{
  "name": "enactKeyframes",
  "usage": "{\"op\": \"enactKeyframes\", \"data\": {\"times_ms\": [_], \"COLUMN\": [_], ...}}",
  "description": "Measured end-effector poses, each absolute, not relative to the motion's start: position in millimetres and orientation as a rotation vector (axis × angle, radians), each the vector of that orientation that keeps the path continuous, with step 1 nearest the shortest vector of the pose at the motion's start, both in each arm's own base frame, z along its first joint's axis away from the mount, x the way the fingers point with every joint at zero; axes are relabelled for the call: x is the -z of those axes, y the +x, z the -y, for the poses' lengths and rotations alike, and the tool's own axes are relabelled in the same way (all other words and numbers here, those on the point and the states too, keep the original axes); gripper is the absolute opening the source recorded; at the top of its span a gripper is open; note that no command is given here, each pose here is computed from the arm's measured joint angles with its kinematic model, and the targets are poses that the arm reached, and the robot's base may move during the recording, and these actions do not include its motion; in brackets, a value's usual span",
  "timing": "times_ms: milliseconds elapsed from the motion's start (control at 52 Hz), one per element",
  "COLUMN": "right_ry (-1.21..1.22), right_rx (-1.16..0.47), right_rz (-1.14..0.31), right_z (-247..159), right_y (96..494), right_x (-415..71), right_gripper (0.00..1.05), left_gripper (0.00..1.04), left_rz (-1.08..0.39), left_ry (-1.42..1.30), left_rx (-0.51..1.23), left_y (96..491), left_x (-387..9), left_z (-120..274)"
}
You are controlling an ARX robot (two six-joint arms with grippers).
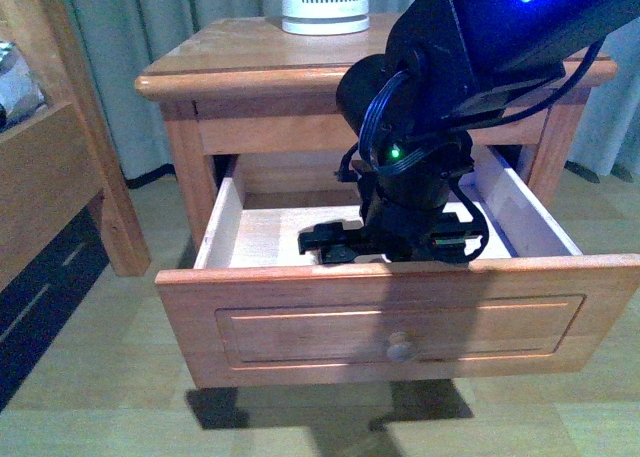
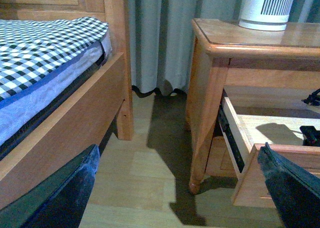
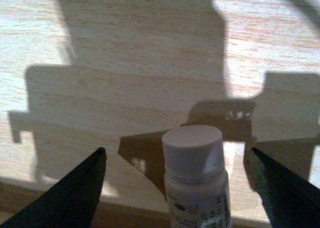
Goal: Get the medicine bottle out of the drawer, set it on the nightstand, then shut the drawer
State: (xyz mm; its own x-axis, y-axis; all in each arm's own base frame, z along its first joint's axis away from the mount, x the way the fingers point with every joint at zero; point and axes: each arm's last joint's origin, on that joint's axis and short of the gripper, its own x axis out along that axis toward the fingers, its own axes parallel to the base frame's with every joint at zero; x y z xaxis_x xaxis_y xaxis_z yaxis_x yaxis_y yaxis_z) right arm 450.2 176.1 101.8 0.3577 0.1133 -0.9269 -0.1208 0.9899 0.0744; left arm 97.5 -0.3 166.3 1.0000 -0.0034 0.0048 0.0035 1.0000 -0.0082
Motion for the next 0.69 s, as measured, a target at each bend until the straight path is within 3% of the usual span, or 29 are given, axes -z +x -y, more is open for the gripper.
{"op": "enactKeyframes", "data": {"times_ms": [308, 519, 692], "right_ry": [0.015, 0.026, -0.005], "right_rx": [-0.136, -0.143, -0.187], "right_rz": [-1.185, -1.135, -0.953], "right_z": [-168.7, -167.8, -170.3], "right_y": [453.3, 451.1, 449.4], "right_x": [-98.4, -99.4, -111.4], "right_gripper": [0.32, 0.30, 0.30], "left_gripper": [0.98, 0.98, 0.98], "left_rz": [0.005, 0.005, 0.005], "left_ry": [-0.008, -0.008, -0.008], "left_rx": [0.003, 0.003, 0.003], "left_y": [97.5, 97.5, 97.5], "left_x": [-166.3, -166.3, -166.3], "left_z": [0.3, 0.3, 0.3]}}
